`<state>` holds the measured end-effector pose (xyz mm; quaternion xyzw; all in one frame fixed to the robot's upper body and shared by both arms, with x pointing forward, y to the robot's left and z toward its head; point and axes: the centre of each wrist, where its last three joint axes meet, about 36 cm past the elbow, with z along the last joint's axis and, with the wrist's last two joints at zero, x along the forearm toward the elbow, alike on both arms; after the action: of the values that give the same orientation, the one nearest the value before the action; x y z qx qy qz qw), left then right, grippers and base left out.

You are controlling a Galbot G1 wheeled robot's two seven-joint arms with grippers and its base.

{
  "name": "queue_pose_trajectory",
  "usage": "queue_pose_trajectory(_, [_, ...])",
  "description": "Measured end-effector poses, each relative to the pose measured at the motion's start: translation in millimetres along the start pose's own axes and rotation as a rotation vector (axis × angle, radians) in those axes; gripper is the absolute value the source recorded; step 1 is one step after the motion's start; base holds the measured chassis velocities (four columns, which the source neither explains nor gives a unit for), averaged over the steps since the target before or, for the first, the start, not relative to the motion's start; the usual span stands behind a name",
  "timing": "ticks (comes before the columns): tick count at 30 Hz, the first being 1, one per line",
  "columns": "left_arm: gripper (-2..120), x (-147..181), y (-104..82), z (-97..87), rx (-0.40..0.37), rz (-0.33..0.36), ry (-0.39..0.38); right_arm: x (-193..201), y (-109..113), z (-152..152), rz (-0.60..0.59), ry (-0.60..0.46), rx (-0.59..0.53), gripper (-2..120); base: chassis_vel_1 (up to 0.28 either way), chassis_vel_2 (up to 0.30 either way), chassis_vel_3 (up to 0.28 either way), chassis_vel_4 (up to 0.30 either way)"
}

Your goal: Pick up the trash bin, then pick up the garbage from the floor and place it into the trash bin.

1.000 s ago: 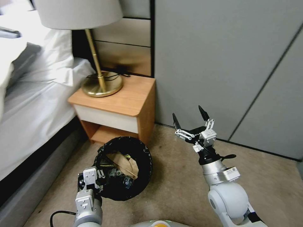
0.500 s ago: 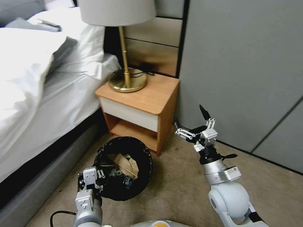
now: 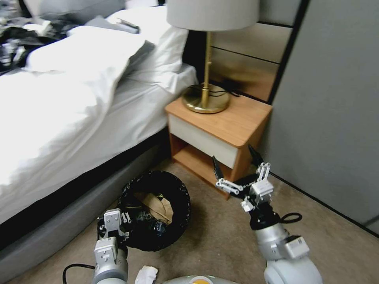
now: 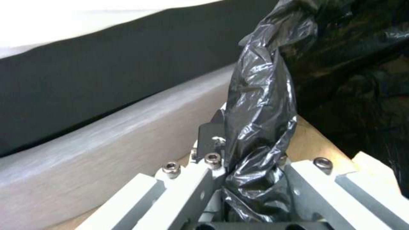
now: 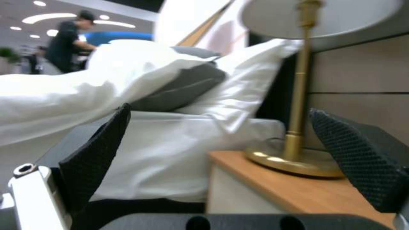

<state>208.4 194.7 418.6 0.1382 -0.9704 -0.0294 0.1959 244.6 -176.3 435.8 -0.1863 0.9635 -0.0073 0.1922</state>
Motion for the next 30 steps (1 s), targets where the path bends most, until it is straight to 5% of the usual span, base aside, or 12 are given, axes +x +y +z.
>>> queue_pose_trajectory(30, [1, 0, 0.0, 0.0, 0.0, 0.0, 0.0, 2, -3, 15, -0.043, 0.026, 0.022, 100, 0.121, 0.124, 0.123, 0.122])
